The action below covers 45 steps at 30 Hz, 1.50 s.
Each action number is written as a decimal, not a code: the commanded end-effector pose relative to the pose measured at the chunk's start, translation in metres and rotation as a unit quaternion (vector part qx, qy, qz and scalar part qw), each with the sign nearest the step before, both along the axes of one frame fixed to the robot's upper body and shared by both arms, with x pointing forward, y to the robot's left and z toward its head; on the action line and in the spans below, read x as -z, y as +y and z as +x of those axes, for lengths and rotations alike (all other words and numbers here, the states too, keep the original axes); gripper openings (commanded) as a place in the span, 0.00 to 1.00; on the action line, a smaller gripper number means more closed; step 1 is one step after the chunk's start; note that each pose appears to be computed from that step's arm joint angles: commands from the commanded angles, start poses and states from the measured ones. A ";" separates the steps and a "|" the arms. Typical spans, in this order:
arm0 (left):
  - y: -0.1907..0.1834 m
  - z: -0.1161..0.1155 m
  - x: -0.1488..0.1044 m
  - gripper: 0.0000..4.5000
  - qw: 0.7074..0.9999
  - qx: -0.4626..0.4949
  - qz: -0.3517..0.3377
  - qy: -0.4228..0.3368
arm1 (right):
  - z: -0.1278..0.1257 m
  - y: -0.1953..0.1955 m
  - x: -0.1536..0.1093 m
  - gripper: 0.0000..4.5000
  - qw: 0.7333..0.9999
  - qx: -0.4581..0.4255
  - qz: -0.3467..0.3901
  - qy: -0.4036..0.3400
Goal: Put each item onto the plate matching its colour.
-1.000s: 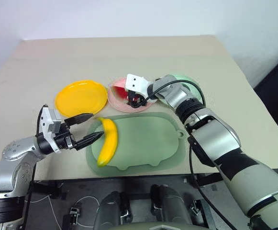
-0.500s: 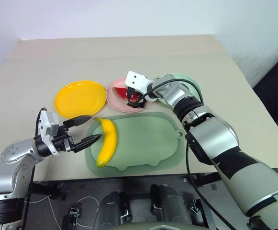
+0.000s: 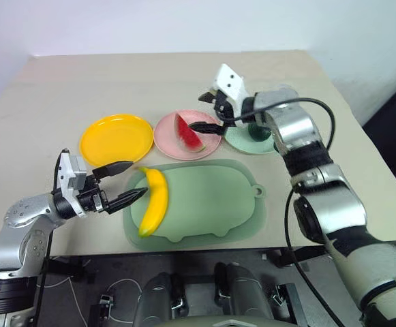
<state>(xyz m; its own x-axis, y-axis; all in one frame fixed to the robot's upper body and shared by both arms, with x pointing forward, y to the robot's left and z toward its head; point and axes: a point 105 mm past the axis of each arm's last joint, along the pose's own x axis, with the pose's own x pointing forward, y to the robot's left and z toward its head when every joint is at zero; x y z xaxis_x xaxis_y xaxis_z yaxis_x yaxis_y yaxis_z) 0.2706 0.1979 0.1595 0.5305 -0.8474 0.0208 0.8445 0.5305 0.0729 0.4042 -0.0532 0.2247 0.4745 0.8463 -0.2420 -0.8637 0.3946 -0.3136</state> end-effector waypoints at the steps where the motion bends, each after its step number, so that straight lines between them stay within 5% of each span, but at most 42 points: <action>1: -0.006 -0.002 -0.010 1.00 1.000 0.010 -0.007 -0.014 | -0.029 -0.006 -0.026 0.99 0.996 -0.008 0.078 -0.030; 12: 0.003 0.001 0.000 1.00 1.000 -0.013 -0.014 -0.011 | -0.082 -0.023 -0.005 0.99 0.981 0.016 0.192 0.003; 21: 0.001 -0.005 0.010 1.00 0.999 -0.031 -0.037 -0.005 | -0.114 -0.033 0.035 0.99 0.990 0.006 0.133 0.037; 28: -0.020 -0.013 0.008 1.00 0.998 -0.038 -0.055 0.011 | -0.118 -0.036 0.033 0.99 0.992 -0.007 0.120 0.048; 45: -0.067 0.009 0.014 1.00 0.989 -0.120 -0.021 0.089 | -0.117 -0.047 0.048 0.99 0.992 0.030 0.115 0.043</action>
<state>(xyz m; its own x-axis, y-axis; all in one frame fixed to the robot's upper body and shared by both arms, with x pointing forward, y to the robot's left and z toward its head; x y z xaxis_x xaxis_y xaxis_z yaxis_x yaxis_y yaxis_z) 0.2813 0.1385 0.1383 0.7191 -0.6925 -0.0578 0.6864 0.7208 -0.0965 0.2881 -0.0977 0.1676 0.4977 0.8589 -0.1206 -0.8669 0.4882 -0.1006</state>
